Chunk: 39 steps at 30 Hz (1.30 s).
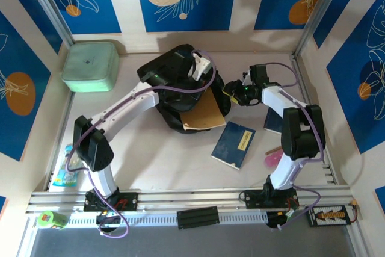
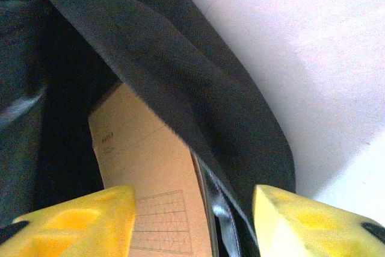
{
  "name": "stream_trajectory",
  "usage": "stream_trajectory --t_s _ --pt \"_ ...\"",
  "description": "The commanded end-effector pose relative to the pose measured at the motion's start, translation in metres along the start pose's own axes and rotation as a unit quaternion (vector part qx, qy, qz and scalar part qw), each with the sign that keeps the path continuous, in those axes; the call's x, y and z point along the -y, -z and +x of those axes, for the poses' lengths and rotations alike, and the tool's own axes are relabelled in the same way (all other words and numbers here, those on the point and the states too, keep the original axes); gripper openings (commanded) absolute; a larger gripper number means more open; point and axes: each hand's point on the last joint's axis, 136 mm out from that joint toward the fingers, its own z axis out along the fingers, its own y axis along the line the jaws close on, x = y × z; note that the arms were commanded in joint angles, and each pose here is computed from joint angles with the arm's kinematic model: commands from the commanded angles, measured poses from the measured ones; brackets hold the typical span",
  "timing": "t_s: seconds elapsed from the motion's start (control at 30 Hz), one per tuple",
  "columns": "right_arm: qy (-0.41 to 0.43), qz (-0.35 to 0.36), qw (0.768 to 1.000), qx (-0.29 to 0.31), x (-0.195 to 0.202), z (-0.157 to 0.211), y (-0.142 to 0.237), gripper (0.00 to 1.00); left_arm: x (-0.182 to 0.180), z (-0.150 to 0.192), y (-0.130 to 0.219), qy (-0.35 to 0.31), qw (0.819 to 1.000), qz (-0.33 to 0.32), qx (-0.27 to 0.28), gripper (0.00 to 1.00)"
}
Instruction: Pack books, pencil case, and school supplies into a backpack
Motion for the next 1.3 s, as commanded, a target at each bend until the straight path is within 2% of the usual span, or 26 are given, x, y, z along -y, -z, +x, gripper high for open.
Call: stream_trajectory --t_s 0.0,0.17,0.33,0.47,0.73,0.83,0.9,0.97,1.07,1.27 --pt "-0.06 0.027 0.998 -0.007 0.015 0.033 0.032 0.63 0.001 -0.028 0.0 -0.017 0.999 -0.002 0.027 0.0" --pt "-0.152 0.02 0.988 -0.023 0.024 0.096 0.057 0.75 0.001 -0.034 -0.011 -0.022 0.999 0.005 0.024 0.0" --pt "-0.205 0.015 0.978 -0.036 0.023 0.13 0.053 0.8 0.002 -0.034 -0.016 -0.022 0.999 0.012 0.022 0.0" --pt "-0.229 0.033 0.973 -0.023 0.035 0.137 0.044 0.83 0.005 -0.032 -0.017 -0.02 0.999 0.019 0.019 0.0" --pt "-0.163 -0.069 0.984 -0.018 0.006 0.108 0.012 0.81 0.008 -0.034 -0.012 -0.02 0.999 0.028 0.02 0.0" --pt "-0.16 -0.079 0.984 -0.019 0.0 0.101 0.006 0.76 0.009 -0.034 -0.01 -0.02 0.999 0.029 0.019 0.0" --pt "-0.153 -0.079 0.985 -0.017 -0.003 0.098 0.006 0.69 0.009 -0.033 -0.009 -0.021 0.999 0.028 0.018 0.0" --pt "-0.148 -0.078 0.986 -0.014 -0.004 0.097 0.008 0.56 0.008 -0.032 -0.01 -0.023 0.999 0.026 0.015 0.0" --pt "-0.14 -0.056 0.989 -0.002 -0.004 0.098 0.017 0.42 0.007 -0.032 -0.009 -0.024 0.999 0.025 0.014 0.0" --pt "-0.128 -0.026 0.991 0.008 0.0 0.099 0.027 0.26 0.007 -0.031 -0.011 -0.022 0.999 0.025 0.014 0.0"
